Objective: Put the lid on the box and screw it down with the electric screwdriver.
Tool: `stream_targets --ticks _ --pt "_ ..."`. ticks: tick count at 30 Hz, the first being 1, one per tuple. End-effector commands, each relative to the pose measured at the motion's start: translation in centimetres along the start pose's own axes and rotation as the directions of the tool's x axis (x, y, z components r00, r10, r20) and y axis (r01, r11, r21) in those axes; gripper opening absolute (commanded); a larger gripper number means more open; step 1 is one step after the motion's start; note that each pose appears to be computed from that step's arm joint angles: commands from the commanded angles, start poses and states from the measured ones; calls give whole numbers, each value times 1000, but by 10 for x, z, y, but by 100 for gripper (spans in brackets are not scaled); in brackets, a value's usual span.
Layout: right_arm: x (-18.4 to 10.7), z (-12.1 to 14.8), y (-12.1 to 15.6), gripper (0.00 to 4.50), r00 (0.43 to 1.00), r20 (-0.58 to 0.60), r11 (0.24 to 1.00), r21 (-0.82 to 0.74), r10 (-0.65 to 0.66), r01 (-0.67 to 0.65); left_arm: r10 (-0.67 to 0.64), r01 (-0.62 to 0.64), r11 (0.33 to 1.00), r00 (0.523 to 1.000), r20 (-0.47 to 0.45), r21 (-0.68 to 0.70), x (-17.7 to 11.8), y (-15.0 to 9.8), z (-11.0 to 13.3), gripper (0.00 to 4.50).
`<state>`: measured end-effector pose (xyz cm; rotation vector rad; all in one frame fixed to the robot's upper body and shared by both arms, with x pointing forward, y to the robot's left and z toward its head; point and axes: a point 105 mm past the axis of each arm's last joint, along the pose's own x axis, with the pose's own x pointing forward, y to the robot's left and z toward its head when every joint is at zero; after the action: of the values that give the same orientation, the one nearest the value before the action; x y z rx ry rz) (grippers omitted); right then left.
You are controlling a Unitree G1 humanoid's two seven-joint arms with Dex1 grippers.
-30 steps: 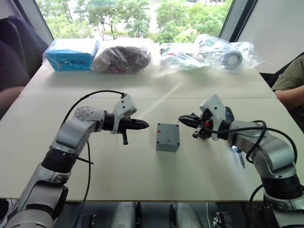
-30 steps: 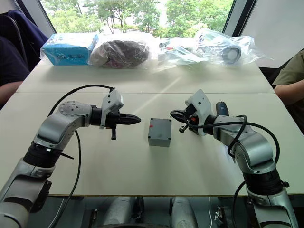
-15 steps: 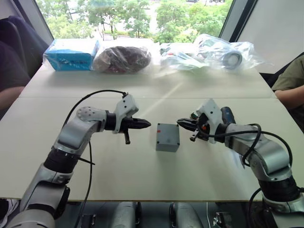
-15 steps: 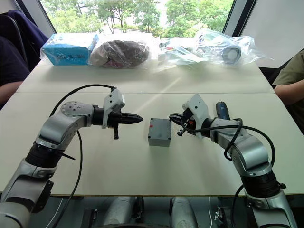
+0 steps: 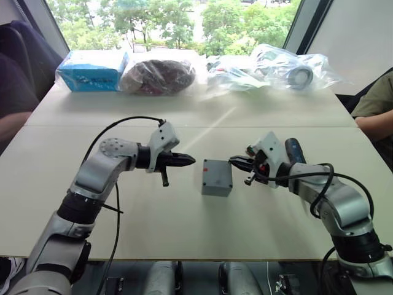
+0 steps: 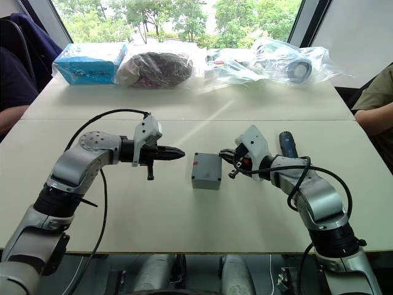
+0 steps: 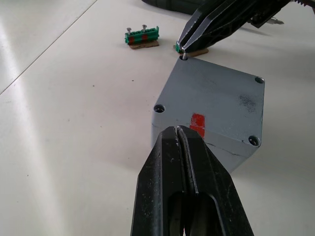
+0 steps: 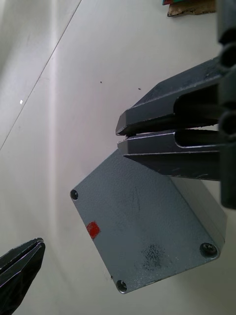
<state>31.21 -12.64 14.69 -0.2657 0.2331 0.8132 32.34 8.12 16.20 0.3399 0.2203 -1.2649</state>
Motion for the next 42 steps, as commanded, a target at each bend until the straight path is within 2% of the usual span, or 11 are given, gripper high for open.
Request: stream_targets --ticks 1,2,13,14,17,19,22,27,32,37,42 --pt "-1 7 0 9 1000 28 1000 -21 0 1 5 -7 999 999 34 50 0 0 12 0" --pt "-2 7 1 9 1000 29 1000 -21 1 0 7 -8 999 999 34 48 0 0 11 0" --pt "-17 21 -12 424 998 45 999 -32 -38 40 -5 2 999 998 55 46 4 -3 14 0" --pt "-28 29 -22 443 996 66 998 12 -68 67 -20 16 999 997 79 52 3 -5 22 0" --pt "-60 51 -57 443 974 98 970 155 -203 187 -79 67 994 987 138 92 3 -15 44 0" --pt "-79 53 -79 443 955 47 932 238 -292 274 -104 87 988 985 137 127 5 -21 51 0" --pt "-109 47 -101 443 926 -110 880 288 -361 377 -136 108 981 974 180 159 8 -27 67 0" --pt "-138 12 -109 443 855 -407 850 275 -322 450 -203 161 963 960 191 214 16 -41 77 0" --pt "-144 -12 -110 443 823 -523 796 392 -221 462 -251 212 957 949 193 199 24 -51 72 0" --pt "-133 -28 -112 443 815 -560 803 414 -147 429 -252 221 946 962 108 239 34 -57 56 0" --pt "-127 -46 -116 443 770 -630 817 390 -100 425 -255 222 948 959 127 226 37 -64 58 0"
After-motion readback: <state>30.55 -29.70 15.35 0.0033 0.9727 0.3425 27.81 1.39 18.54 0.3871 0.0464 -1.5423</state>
